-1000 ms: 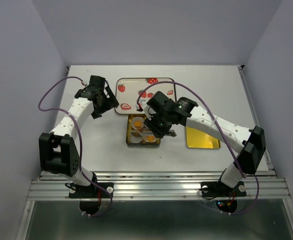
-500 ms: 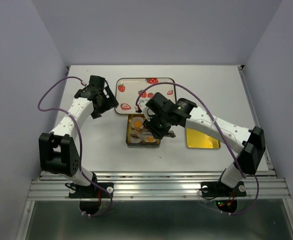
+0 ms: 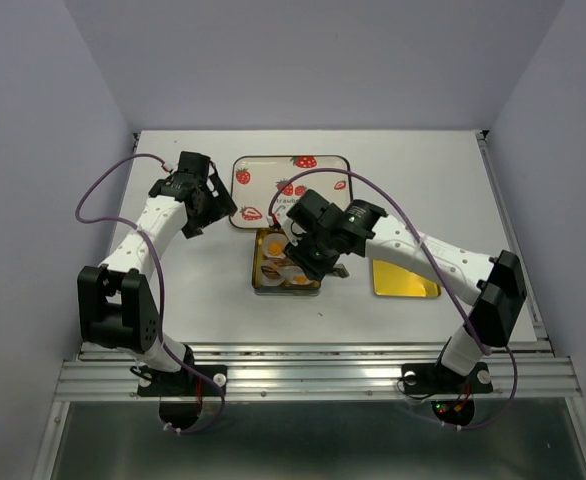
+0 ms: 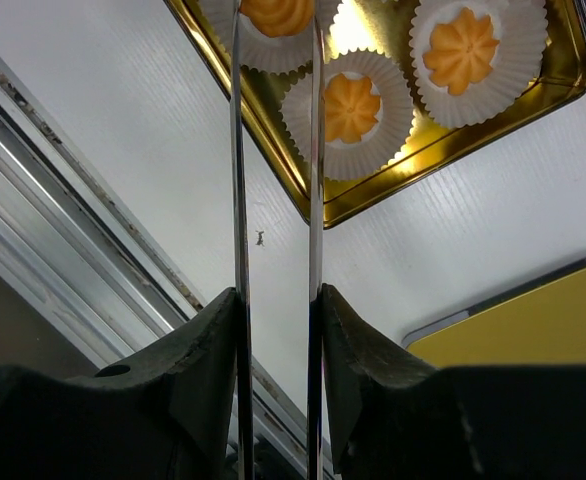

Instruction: Pack the cookies

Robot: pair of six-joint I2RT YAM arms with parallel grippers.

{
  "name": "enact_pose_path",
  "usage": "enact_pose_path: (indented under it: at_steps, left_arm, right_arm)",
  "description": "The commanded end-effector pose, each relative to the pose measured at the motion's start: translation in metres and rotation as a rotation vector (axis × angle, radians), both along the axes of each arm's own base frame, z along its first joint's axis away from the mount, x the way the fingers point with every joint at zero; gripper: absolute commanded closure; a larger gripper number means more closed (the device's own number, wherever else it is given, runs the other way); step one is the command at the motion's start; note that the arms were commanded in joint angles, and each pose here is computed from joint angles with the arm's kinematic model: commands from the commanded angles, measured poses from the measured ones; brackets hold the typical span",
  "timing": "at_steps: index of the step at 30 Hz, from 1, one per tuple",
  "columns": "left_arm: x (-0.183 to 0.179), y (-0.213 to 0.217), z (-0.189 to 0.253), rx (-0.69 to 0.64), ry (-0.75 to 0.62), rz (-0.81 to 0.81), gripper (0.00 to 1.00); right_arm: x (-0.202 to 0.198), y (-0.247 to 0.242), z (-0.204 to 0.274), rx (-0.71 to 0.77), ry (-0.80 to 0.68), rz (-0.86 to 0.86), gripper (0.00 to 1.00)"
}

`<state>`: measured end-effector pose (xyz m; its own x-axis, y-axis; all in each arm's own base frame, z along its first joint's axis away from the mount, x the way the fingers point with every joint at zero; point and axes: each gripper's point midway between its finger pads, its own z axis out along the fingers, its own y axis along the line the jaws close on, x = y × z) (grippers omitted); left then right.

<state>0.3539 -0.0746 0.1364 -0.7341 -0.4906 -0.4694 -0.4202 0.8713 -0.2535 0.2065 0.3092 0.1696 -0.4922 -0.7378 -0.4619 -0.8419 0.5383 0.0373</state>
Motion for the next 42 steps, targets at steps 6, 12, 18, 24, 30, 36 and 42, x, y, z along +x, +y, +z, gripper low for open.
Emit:
enact_pose_path:
  at_steps: [6,12,18,24,30,36,42]
  left_arm:
    - [-0.003,0.002,0.012,0.007,-0.044,0.003,0.01]
    - [-0.003,0.002,0.012,0.007,-0.042,0.010,0.01]
    - [-0.007,0.003,0.010,0.007,-0.035,0.022,0.01]
    - [-0.009,0.005,0.011,0.010,-0.040,0.035,0.01]
    - [-0.010,0.006,0.012,0.009,-0.047,0.039,0.01]
    - [-0.012,0.006,0.011,0.006,-0.046,0.037,0.01]
    - [-0.012,0.005,0.012,0.004,-0.049,0.036,0.01]
  right_arm:
    - [0.005,0.011,0.000,0.025,-0.034,-0.008,0.59]
    - [0.005,0.013,-0.001,0.028,-0.032,-0.008,0.59]
    - [0.002,0.010,-0.007,0.020,-0.022,-0.008,0.59]
    - [0.007,0.014,-0.008,0.024,-0.033,-0.018,0.59]
    - [0.009,0.016,-0.009,0.023,-0.037,-0.027,0.57]
    - [0.009,0.015,-0.010,0.020,-0.035,-0.029,0.55]
    - [0.011,0.018,-0.008,0.031,-0.039,-0.035,0.53]
